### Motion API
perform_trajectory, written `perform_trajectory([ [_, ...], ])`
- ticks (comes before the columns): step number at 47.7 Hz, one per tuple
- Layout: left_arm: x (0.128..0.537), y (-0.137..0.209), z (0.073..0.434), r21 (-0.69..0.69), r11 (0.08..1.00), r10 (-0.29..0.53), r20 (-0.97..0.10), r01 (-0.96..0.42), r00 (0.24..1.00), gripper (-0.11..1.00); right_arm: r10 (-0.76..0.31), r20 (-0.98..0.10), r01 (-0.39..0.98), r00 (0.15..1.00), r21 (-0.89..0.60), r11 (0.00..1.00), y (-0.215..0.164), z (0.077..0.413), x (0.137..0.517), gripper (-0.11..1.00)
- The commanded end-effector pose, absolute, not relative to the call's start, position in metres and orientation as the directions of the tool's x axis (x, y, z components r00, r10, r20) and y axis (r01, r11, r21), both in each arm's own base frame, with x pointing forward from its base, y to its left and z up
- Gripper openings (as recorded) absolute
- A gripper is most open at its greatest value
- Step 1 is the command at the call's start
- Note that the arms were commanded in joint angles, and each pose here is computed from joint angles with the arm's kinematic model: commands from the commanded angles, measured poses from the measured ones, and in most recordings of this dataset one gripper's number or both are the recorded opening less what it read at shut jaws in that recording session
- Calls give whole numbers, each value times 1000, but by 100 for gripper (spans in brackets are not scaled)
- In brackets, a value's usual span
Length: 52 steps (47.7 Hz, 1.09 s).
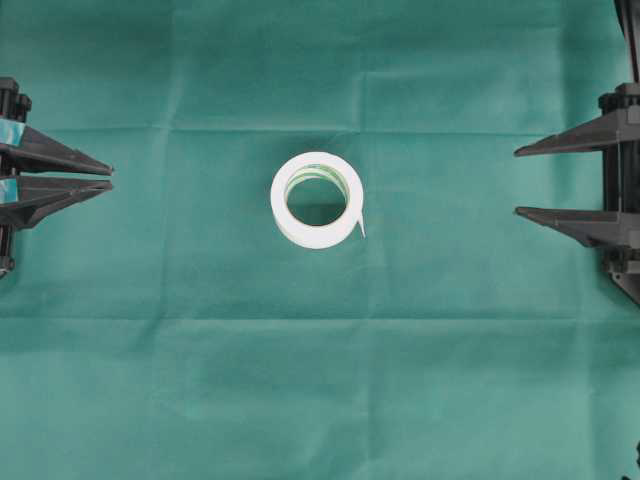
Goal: Peel off the duct tape with your right arm.
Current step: 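Move the left gripper open toward the white tape roll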
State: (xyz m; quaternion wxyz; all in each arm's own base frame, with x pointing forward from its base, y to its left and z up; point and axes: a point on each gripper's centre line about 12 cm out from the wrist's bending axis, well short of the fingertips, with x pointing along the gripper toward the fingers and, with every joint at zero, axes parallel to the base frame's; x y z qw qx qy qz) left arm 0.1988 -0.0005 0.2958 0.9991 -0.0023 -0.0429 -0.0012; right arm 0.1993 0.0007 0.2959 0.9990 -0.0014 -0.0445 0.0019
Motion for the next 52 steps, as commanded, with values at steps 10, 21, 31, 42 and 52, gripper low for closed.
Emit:
perform_trajectory([
  [10, 197, 0, 289, -22, 1000, 1, 96, 1, 995, 1, 5, 103, -9, 995, 46, 999, 1, 295, 196, -1],
  [21, 198, -3, 289, -24, 1000, -12, 93, 15, 996, 1, 7, 96, -12, 995, 46, 999, 1, 290, 194, -10],
  [31, 199, -3, 289, -24, 1000, -14, 92, 16, 996, 1, 9, 100, -14, 995, 44, 999, 2, 289, 193, -10],
  [42, 198, -3, 289, -22, 1000, -13, 107, 16, 994, 44, 7, 98, -12, 995, 44, 999, 1, 287, 193, 8],
  [52, 198, -3, 289, -22, 1000, -13, 107, 16, 994, 94, 8, 115, -13, 993, 44, 999, 1, 289, 192, 65],
])
